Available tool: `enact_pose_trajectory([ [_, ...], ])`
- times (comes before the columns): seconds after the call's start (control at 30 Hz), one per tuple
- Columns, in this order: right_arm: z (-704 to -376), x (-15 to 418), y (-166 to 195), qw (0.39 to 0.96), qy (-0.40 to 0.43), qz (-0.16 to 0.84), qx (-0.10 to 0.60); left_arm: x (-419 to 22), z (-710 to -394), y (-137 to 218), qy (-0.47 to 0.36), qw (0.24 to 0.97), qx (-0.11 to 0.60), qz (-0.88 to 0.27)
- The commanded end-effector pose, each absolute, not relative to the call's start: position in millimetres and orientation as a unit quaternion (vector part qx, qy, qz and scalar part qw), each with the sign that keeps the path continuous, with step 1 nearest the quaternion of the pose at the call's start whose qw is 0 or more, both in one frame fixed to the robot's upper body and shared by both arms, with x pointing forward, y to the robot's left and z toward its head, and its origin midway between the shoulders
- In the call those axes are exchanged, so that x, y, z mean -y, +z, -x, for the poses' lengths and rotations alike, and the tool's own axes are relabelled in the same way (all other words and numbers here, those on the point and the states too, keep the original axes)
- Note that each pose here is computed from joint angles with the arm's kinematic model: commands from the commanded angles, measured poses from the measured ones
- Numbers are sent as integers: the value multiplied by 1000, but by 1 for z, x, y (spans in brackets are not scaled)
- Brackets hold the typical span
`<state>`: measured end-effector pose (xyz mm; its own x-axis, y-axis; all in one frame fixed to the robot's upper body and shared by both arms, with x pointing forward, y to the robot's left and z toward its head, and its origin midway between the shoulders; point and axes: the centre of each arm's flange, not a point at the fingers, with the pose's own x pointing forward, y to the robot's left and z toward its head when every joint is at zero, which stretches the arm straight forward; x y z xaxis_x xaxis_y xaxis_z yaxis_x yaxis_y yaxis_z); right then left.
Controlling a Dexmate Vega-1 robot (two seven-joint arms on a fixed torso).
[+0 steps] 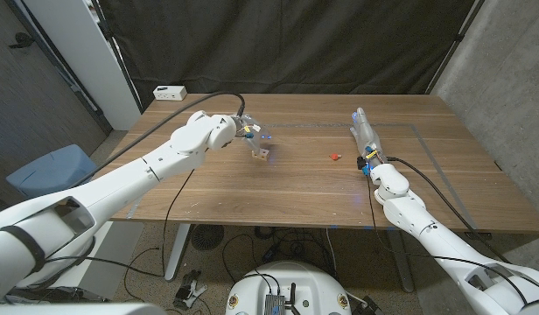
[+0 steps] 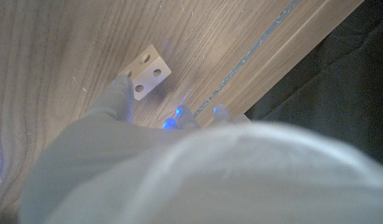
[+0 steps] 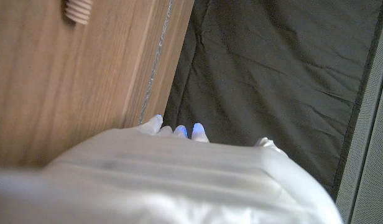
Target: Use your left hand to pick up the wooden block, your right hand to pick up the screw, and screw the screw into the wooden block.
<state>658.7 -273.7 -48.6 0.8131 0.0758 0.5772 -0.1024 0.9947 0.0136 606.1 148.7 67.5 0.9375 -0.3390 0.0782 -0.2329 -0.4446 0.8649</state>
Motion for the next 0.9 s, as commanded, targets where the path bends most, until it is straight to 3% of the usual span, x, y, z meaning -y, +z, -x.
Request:
enact_pose_trajectory([
  [0.03, -658, 273, -51, 952, 44, -25, 301, -147, -608, 56, -47, 487, 182, -853],
  [0.9, -655, 272, -56, 954, 37, -29, 297, -158, -609, 31, -13, 484, 209, -850],
])
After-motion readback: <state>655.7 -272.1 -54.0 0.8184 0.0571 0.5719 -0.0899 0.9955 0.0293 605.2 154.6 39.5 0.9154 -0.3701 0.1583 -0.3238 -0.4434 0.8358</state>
